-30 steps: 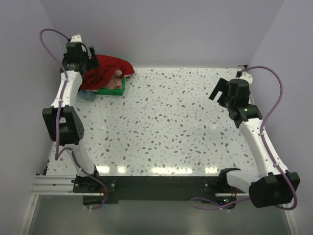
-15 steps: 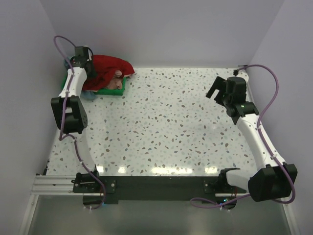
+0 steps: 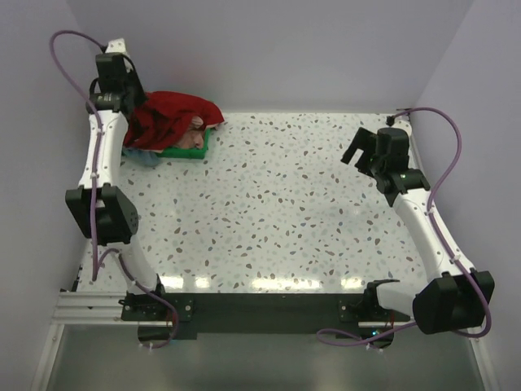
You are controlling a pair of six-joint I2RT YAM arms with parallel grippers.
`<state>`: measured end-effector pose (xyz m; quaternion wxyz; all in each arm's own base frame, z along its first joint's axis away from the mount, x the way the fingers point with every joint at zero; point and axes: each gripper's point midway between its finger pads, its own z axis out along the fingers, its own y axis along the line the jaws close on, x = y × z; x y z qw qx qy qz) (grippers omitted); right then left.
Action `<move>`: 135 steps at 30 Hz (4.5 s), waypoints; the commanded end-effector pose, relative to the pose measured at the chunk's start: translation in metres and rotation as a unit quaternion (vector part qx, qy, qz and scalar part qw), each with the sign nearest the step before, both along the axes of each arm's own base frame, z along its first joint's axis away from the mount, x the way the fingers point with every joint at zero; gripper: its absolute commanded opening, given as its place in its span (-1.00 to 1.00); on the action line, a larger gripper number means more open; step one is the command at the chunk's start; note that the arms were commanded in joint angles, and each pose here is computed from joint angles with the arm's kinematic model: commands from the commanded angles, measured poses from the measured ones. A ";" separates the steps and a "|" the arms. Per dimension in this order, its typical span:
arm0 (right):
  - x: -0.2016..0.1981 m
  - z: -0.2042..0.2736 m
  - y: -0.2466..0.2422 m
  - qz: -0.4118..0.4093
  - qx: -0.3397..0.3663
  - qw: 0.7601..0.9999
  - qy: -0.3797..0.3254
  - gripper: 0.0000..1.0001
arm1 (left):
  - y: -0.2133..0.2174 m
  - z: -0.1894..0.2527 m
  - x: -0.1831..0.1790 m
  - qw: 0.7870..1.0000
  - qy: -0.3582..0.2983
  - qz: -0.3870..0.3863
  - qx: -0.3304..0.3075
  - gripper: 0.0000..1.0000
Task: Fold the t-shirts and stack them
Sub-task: Grab the tshirt from the pile, then move the tshirt to the center of the board, then flatten the tshirt out
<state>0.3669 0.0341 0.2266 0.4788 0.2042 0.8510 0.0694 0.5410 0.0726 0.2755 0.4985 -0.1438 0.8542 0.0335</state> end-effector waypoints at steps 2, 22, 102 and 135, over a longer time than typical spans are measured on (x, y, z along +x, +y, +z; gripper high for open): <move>0.002 0.021 0.004 0.010 0.008 0.999 -0.033 0.98 | -0.042 0.180 -0.024 0.965 -0.238 -0.112 -0.008 -1.00; -0.020 0.041 0.001 0.022 -0.003 0.998 -0.053 0.98 | -0.241 0.439 -0.189 0.602 -0.574 -0.503 -0.237 -1.00; -0.097 -0.168 0.171 0.246 -0.018 0.941 0.233 -0.05 | -0.235 -0.275 -0.321 0.848 0.377 -0.311 -0.206 0.14; -0.097 0.082 0.025 0.020 -0.148 0.989 -0.005 -1.00 | -0.202 0.001 -0.139 0.940 0.015 -0.296 -0.168 -1.00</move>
